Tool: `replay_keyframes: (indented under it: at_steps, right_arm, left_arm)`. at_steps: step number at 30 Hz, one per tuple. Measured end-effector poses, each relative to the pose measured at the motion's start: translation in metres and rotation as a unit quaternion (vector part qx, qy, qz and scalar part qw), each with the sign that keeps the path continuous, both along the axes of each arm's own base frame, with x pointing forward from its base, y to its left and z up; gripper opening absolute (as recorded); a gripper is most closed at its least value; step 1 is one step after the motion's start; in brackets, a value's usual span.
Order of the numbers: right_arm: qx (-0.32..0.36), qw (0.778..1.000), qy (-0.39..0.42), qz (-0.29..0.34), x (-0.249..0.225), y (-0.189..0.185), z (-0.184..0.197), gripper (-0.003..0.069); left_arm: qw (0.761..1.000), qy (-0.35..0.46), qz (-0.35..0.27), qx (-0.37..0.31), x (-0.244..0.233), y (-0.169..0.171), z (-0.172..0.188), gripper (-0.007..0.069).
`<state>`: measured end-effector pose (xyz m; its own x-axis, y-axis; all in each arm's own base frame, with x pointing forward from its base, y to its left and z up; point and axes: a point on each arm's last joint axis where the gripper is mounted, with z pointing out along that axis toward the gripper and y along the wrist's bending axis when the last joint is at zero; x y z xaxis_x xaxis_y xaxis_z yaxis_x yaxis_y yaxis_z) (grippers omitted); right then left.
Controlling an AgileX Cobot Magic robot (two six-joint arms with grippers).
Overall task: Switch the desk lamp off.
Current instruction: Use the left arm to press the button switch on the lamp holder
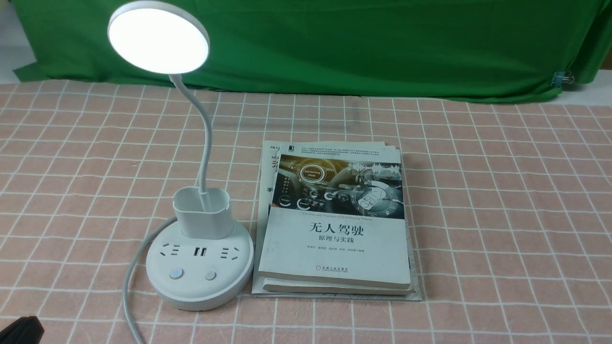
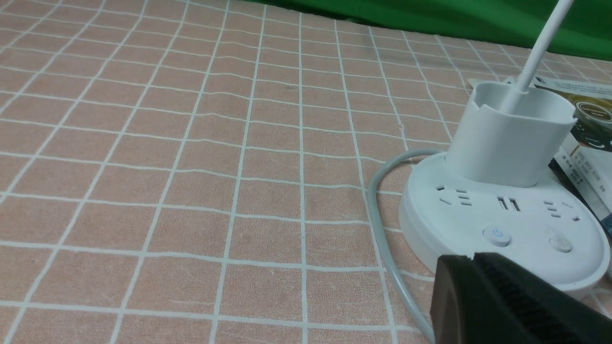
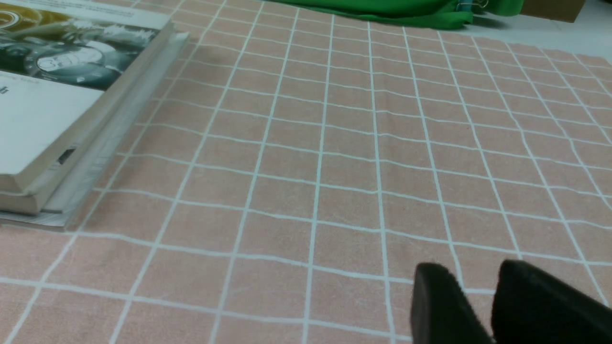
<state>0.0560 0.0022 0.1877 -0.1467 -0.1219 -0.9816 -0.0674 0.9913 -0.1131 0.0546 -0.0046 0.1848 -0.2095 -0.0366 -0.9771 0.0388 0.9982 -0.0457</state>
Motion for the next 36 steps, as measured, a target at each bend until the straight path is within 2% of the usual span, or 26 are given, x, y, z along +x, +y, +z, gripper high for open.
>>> replay_keyframes:
  at_steps: [4,8,11,13,27,31,34,36]
  right_arm:
    - [0.0,1.0,0.0,0.0,0.0,0.0,0.0,0.024]
    - [0.0,1.0,0.0,0.0,0.0,0.0,0.0,0.024]
    - [0.0,1.0,0.0,0.0,0.0,0.0,0.0,0.024]
    - [0.0,1.0,0.0,0.0,0.0,0.0,0.0,0.024]
    - [0.0,1.0,0.0,0.0,0.0,0.0,0.0,0.024]
    - [0.0,1.0,0.0,0.0,0.0,0.0,0.0,0.024]
    - [0.0,1.0,0.0,0.0,0.0,0.0,0.0,0.024]
    - [0.0,1.0,0.0,0.0,0.0,0.0,0.0,0.024]
  left_arm:
    - [1.0,-0.016,0.003,-0.019,0.001,0.0,0.003,0.0005]
    - [0.989,-0.052,0.012,-0.141,0.002,-0.002,0.011,0.0005]
    - [0.973,-0.081,0.021,-0.213,0.002,-0.001,0.017,0.0005]
    - [0.966,-0.101,0.029,-0.238,0.002,0.001,0.021,0.0005]
    - [0.94,-0.218,0.075,-0.253,-0.001,0.015,0.039,0.0005]
    - [0.925,-0.226,0.077,-0.296,-0.001,0.016,0.041,0.0005]
    - [0.932,-0.199,0.052,-0.298,-0.002,0.01,0.048,0.0005]
    - [0.949,-0.154,0.015,-0.273,-0.005,0.001,0.071,0.0005]
